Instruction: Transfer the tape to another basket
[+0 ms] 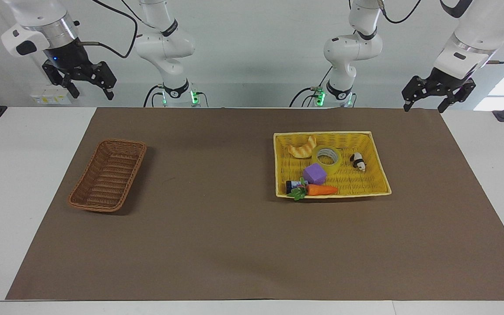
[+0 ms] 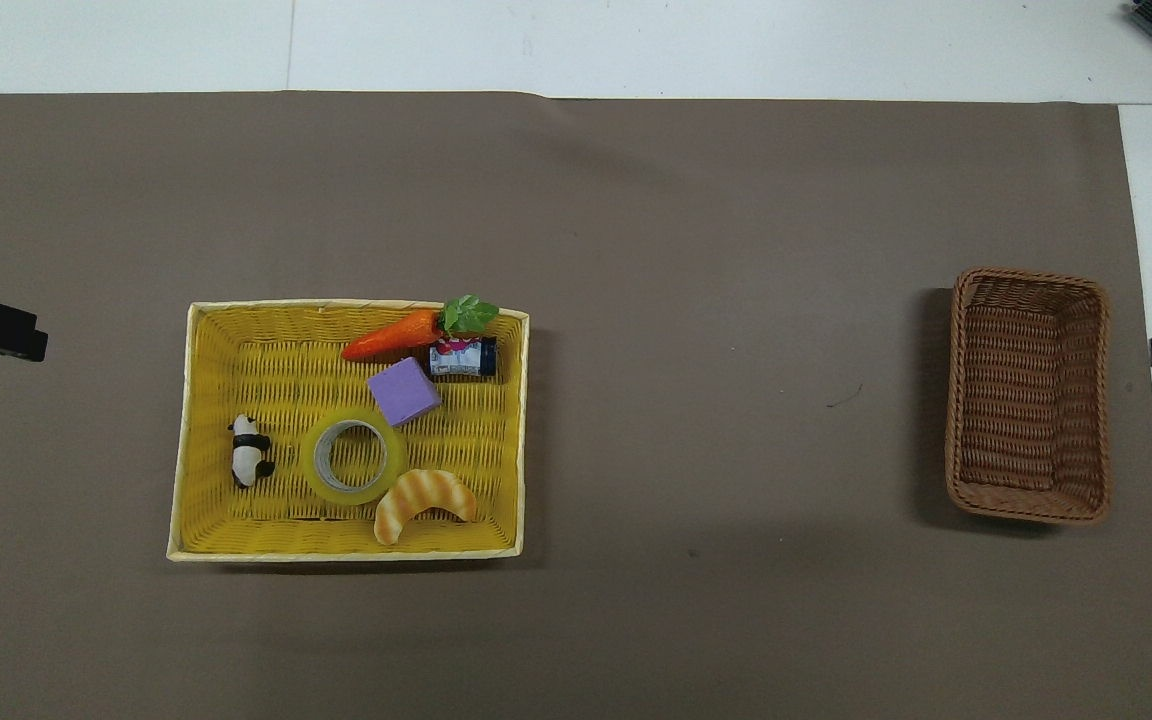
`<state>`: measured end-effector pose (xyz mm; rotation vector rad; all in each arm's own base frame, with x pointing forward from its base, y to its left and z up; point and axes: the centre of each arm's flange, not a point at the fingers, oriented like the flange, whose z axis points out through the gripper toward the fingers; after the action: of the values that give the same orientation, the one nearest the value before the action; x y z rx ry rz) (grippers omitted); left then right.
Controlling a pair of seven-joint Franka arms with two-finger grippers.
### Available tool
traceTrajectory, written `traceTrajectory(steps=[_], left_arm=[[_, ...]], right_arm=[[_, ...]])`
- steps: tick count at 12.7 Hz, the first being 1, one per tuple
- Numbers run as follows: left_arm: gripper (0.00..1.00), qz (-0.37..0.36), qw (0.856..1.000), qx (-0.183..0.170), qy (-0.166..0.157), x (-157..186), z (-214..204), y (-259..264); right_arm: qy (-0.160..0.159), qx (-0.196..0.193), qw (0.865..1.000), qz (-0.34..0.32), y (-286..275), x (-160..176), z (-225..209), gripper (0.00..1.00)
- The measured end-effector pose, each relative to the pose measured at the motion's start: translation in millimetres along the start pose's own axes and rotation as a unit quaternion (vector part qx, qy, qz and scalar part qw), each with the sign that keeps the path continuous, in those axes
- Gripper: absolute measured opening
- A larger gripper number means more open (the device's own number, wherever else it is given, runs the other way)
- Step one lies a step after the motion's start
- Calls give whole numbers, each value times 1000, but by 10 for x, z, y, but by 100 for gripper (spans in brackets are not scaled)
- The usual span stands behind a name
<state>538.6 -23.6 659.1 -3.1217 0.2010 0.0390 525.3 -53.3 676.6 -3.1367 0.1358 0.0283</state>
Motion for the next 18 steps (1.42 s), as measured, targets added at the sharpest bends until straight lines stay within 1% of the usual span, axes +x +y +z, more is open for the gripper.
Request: traceTrajectory(steps=[2,14,18], left_arm=[[100,0,1000,-1,-9,-25,18,4],[100,-3,1000,-1,-14,-48,56,-27],[100,-4,1000,-1,-22,-51,135,-25]], right_arm=[[0,0,1000,-1,-12,3,5,100],[-1,0,1000,-9,-93,2,8,100],[-2,0,1000,-9,-93,1,9,100]])
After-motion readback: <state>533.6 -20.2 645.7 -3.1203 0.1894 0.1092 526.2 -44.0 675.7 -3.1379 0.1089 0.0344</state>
